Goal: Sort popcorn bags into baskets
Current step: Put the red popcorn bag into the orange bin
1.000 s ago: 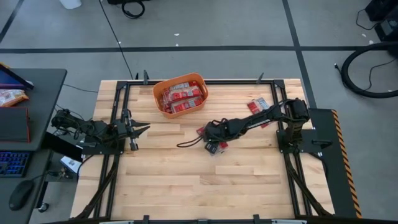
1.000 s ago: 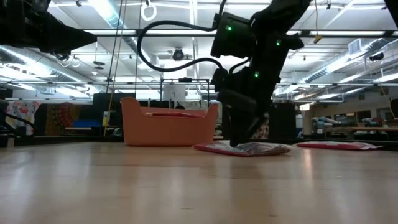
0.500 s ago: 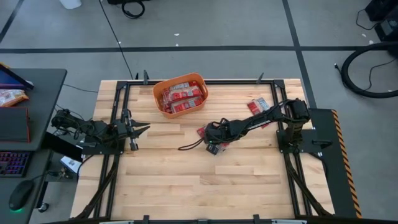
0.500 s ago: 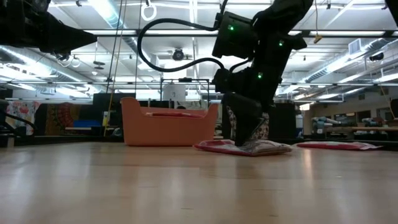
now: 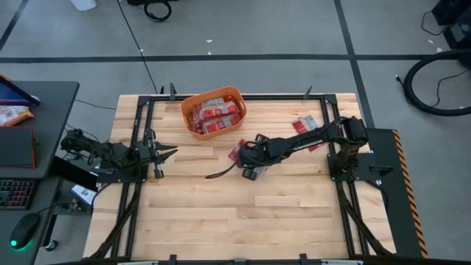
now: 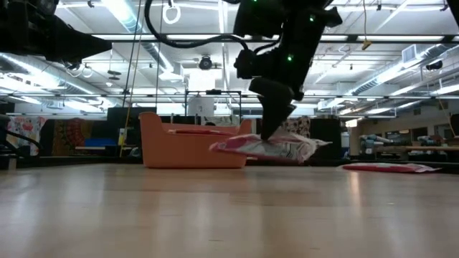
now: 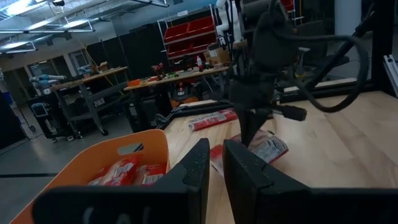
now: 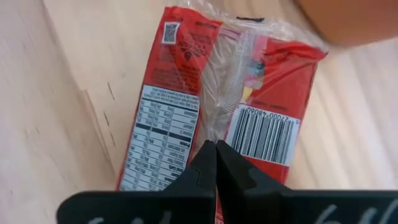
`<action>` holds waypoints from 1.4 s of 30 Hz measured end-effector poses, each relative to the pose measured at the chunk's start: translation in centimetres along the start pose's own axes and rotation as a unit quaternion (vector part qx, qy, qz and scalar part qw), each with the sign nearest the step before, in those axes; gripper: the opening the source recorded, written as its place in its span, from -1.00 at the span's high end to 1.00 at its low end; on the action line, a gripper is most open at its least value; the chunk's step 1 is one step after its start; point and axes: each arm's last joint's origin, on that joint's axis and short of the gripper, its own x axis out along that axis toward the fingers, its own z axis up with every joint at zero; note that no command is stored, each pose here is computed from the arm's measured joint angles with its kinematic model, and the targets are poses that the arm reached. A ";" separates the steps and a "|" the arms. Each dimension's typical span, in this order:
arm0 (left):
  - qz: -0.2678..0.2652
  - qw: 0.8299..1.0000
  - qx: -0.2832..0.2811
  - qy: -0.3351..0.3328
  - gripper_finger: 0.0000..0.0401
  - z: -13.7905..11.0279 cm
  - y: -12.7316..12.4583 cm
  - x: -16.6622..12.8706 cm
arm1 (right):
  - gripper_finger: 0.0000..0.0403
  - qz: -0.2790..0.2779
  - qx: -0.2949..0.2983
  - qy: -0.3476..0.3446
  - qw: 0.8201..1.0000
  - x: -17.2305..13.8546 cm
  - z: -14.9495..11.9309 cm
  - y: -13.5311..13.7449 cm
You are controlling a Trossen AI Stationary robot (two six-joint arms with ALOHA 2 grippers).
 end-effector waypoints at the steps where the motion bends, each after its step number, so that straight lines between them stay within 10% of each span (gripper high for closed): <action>1: 0.000 1.000 0.000 0.000 0.75 0.0 0.0 0.0 | 0.99 -0.006 -0.008 -0.001 1.000 -0.2 0.1 0.0; 22: 0.000 1.000 0.001 0.001 0.75 0.0 0.0 0.0 | 0.99 -0.087 -0.203 -0.171 0.960 -4.5 9.2 -4.2; 42: 0.013 1.000 0.008 0.007 0.75 -0.1 0.0 0.0 | 0.96 -0.064 -0.382 -0.181 0.904 4.2 17.0 -15.4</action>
